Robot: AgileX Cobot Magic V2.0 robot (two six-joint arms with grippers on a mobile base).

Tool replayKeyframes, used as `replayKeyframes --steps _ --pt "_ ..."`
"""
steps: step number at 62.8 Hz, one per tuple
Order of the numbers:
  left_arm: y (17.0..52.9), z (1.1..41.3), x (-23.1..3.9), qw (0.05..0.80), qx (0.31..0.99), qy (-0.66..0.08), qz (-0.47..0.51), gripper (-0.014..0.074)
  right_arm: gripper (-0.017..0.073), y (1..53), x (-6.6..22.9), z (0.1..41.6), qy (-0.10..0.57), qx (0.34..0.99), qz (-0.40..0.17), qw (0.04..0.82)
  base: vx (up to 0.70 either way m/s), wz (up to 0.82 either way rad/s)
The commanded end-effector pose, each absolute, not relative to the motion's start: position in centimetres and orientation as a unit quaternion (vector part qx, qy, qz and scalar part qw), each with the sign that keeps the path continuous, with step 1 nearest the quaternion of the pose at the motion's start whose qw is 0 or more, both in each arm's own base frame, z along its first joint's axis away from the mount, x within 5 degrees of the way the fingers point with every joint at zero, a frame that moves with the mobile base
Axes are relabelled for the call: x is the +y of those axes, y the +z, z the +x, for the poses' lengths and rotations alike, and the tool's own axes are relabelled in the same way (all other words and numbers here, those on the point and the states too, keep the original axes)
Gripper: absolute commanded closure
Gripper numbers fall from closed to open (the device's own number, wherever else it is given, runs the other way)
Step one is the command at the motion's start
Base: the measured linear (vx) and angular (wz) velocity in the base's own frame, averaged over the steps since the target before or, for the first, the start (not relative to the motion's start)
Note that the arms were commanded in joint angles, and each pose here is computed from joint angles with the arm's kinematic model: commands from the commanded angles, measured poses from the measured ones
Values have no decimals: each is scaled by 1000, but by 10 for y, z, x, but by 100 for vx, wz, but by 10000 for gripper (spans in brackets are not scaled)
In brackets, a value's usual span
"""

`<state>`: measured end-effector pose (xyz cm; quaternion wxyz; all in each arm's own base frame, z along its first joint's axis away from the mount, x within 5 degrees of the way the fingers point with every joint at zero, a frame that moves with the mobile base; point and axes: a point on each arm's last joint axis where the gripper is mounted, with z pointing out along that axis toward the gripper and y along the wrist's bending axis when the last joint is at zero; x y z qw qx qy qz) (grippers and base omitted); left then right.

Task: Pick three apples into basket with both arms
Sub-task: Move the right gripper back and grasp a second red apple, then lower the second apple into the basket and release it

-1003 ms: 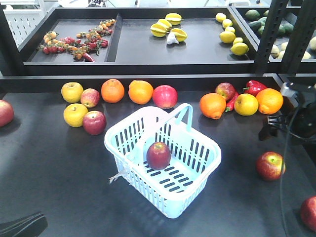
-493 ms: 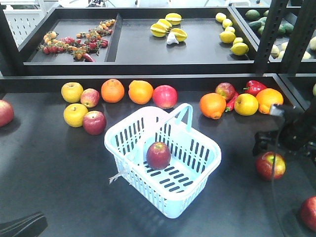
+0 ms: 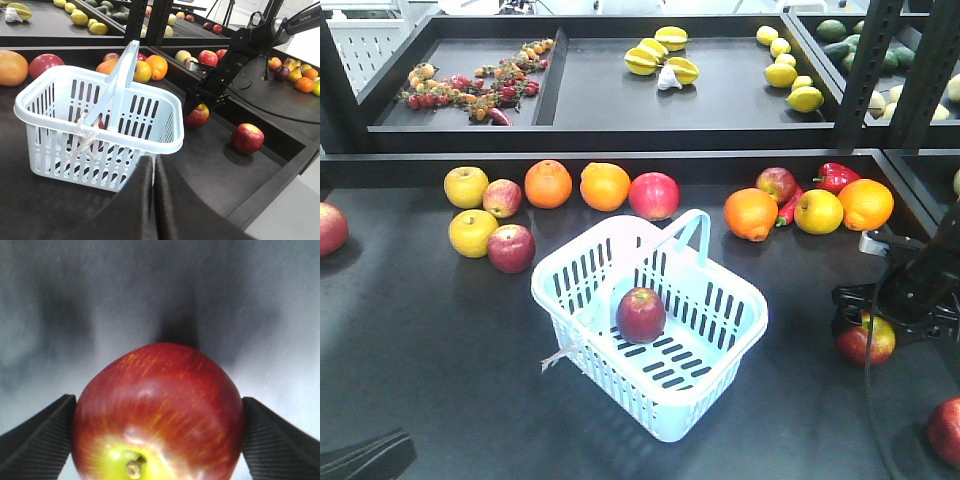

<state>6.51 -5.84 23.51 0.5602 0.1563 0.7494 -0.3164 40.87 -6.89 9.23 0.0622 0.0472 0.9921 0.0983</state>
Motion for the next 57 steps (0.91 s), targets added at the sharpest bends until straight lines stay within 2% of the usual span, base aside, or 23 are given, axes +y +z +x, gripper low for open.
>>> replayKeyframes --steps 1,10,23,36,45,57 --pt "243 68 -57 573 745 -309 148 601 356 132 -70 416 105 989 38 94 0 0" --pt "243 68 -57 573 745 -309 148 601 574 174 -68 418 119 988 9 99 0 0" --pt "243 68 -57 573 745 -309 148 601 568 262 -53 401 166 974 -25 155 0 0" --pt "243 68 -57 573 745 -309 148 601 566 306 -28 379 271 943 -66 181 0 0" --pt "243 68 -57 573 745 -309 148 601 564 312 -3 372 297 933 -94 182 0 0" --pt "243 68 -57 573 745 -309 148 601 564 292 58 371 304 925 -163 159 0 0"
